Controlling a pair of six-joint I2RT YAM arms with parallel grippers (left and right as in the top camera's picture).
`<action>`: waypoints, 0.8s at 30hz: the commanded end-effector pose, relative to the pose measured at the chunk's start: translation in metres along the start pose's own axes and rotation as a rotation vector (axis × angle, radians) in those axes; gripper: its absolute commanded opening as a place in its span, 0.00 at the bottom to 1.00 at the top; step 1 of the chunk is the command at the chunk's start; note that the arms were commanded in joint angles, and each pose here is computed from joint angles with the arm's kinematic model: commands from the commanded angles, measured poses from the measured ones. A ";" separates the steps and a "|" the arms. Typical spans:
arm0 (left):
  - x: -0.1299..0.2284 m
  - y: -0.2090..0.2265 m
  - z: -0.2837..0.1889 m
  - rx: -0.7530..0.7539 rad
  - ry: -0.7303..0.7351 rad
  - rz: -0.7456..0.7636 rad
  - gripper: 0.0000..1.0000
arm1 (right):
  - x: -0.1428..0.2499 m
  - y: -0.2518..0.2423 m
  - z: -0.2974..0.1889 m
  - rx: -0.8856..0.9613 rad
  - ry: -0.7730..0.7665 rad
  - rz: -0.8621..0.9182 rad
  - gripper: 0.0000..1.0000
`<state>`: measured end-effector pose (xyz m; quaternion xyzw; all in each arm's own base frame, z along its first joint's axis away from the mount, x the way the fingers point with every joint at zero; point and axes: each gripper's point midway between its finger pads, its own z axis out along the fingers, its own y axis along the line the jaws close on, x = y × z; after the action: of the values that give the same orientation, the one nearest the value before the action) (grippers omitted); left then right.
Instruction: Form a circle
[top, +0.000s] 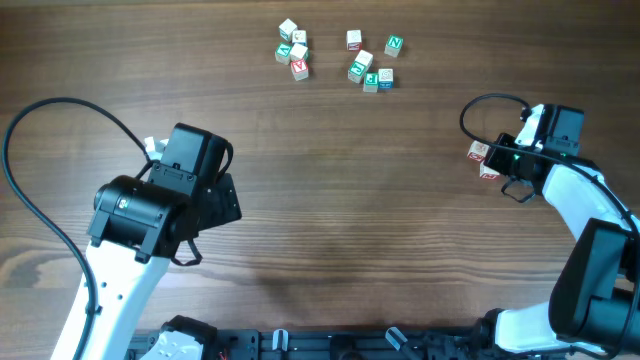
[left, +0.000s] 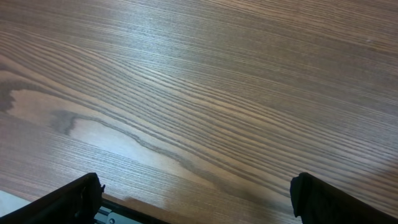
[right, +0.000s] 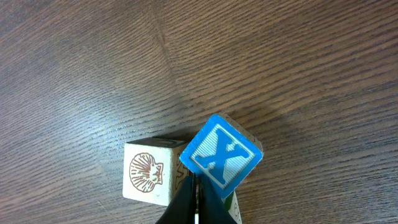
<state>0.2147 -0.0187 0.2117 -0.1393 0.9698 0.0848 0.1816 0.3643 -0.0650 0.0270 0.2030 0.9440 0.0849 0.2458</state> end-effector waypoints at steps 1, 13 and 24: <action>-0.002 0.004 -0.001 -0.009 -0.014 -0.028 1.00 | -0.005 0.000 0.001 0.007 -0.008 -0.002 0.04; -0.002 0.004 -0.001 -0.009 -0.014 -0.028 1.00 | -0.016 0.014 -0.018 -0.049 -0.056 -0.048 0.04; -0.002 0.004 -0.001 -0.009 -0.014 -0.028 1.00 | -0.032 0.025 -0.076 -0.044 -0.173 -0.114 0.04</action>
<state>0.2147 -0.0187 0.2117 -0.1393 0.9698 0.0848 0.1816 0.3572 -0.0598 0.1040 0.1616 0.9286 0.0804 0.3241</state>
